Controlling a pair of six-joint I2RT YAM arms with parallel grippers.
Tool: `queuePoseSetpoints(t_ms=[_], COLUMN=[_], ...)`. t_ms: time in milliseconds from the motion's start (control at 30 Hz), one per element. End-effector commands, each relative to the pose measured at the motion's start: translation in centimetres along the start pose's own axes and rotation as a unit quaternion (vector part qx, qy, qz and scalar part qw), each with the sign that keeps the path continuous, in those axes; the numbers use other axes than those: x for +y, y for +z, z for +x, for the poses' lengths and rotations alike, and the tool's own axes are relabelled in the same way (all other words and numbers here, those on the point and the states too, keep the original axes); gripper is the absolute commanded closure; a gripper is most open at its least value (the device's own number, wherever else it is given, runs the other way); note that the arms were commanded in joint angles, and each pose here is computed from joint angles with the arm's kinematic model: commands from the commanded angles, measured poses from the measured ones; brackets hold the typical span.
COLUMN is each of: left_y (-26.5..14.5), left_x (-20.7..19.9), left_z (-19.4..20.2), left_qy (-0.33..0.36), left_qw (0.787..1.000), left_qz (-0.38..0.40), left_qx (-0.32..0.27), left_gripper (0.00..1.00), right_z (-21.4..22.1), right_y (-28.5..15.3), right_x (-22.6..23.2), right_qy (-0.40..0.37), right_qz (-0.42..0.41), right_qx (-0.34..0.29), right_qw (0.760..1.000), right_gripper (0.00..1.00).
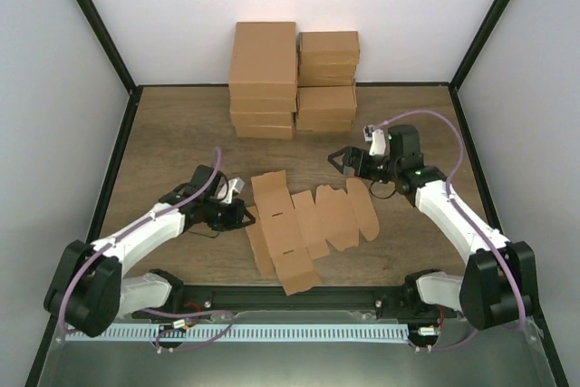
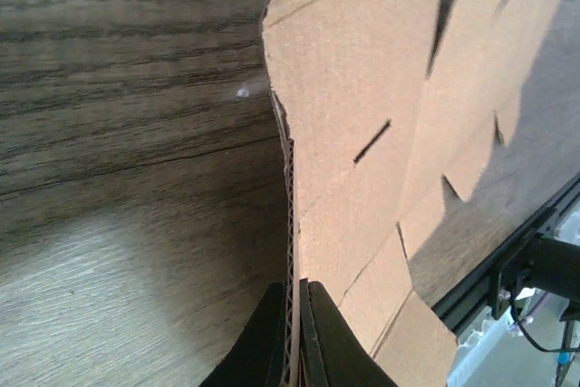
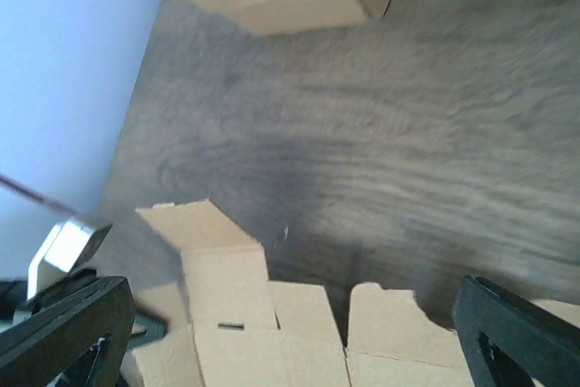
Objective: Fold the paper box
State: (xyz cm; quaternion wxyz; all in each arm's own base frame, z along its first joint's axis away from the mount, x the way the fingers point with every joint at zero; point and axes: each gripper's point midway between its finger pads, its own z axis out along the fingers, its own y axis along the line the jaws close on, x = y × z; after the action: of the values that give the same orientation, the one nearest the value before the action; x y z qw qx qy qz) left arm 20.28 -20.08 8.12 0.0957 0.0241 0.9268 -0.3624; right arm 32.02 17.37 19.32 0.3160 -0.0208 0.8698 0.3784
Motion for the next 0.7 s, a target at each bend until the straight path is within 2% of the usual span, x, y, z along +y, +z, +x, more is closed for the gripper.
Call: queuePoseSetpoints(t_ms=[0, 200, 433, 533, 667], left_y=[0.3, 0.7, 3.6, 3.9, 3.6], left_x=[0.3, -0.3, 0.5, 0.1, -0.5], left_z=[-0.8, -4.5, -6.8, -7.9, -9.0], left_qy=[0.018, 0.039, 0.052, 0.061, 0.063], left_qw=[0.999, 0.998, 0.996, 0.996, 0.996], left_qz=[-0.024, -0.055, -0.070, -0.068, -0.063], left_qx=[0.014, -0.003, 0.030, 0.022, -0.006], left_gripper=[0.96, 0.95, 0.95, 0.85, 0.61], right_z=[3.0, 6.5, 11.1, 11.8, 12.2], right_y=[1.7, 3.0, 4.8, 5.4, 6.1], right_x=[2.2, 1.6, 1.2, 0.3, -0.6], right_qy=[-0.022, -0.010, 0.002, 0.012, 0.021], right_qz=[-0.084, -0.107, -0.120, -0.110, -0.103], right_qx=[0.057, 0.092, 0.146, 0.148, 0.147], right_qw=[0.995, 0.990, 0.982, 0.983, 0.984], right_gripper=[0.00, 0.01, 0.02, 0.02, 0.02])
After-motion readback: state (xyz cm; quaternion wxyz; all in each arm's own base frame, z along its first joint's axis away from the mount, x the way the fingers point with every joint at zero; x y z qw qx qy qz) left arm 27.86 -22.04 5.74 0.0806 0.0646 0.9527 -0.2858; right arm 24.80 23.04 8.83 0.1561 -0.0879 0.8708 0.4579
